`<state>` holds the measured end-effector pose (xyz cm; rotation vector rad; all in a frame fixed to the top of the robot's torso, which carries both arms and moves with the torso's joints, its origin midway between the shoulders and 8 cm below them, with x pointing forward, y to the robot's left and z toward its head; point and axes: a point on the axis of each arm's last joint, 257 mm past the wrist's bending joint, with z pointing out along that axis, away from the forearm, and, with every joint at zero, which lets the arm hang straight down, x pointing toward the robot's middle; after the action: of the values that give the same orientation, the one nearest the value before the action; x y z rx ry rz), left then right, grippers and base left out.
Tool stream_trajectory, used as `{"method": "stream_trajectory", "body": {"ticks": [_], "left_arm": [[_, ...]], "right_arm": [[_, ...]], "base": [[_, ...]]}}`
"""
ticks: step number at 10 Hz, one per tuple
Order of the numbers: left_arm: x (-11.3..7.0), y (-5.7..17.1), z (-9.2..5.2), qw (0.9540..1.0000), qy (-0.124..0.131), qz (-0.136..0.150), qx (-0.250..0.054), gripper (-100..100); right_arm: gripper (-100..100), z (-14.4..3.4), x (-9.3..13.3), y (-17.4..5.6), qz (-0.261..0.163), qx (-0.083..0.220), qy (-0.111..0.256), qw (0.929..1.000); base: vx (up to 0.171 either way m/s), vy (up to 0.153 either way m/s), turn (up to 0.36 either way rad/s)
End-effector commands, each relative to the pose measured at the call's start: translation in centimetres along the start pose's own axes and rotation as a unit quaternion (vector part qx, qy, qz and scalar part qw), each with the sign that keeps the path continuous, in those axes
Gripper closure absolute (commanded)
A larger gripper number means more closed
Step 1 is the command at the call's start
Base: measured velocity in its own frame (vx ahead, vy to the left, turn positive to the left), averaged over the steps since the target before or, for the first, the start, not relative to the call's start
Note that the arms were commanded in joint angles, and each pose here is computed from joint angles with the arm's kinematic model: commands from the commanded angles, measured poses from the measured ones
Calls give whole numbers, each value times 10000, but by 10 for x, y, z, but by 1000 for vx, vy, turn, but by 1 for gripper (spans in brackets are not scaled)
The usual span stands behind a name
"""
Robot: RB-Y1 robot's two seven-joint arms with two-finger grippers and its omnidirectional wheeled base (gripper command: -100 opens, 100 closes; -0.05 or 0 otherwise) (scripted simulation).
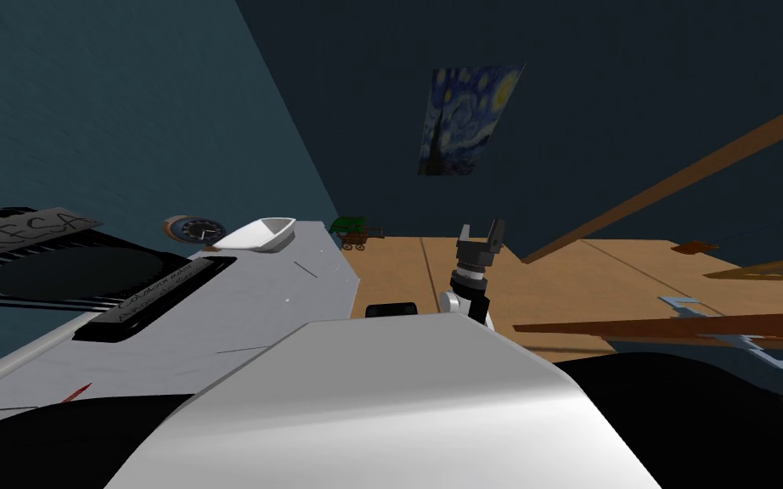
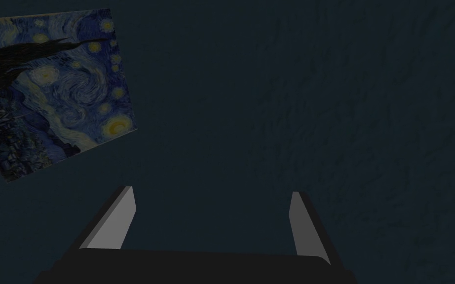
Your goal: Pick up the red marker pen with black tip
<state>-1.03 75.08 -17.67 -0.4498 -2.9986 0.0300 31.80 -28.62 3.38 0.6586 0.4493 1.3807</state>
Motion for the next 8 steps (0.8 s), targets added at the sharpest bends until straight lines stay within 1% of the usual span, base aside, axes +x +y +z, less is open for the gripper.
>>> {"method": "stream_trajectory", "body": {"ticks": [1,2,3,4,5,6,7,8], "left_arm": [[-3,1,-1,10000,-58,0,-35,-100],[8,-3,3,9999,57,-116,13,-100],[3,0,1,9999,-39,-108,-35,-100],[22,-6,5,9995,160,-255,40,-100],[11,-2,3,9997,14,-229,-26,-100],[7,0,1,9997,-56,-216,-57,-100],[9,-1,3,9997,-15,-222,-42,-100],[9,-1,3,9997,-20,-222,-41,100]], "right_arm": [[0,0,0,0,0,0,0,10000],[0,0,0,0,0,0,0,10000],[0,0,0,0,0,0,0,10000],[0,0,0,0,0,0,0,10000],[0,0,0,0,0,0,0,10000],[0,0,0,0,0,0,0,10000],[0,0,0,0,0,0,0,10000],[0,0,0,0,0,0,0,10000]], "base": [[-22,-2,4],[-39,-6,-100],[-41,2,-70],[-50,-3,-116],[-44,-2,-55],[-20,2,9],[-6,1,3],[0,0,0]]}}
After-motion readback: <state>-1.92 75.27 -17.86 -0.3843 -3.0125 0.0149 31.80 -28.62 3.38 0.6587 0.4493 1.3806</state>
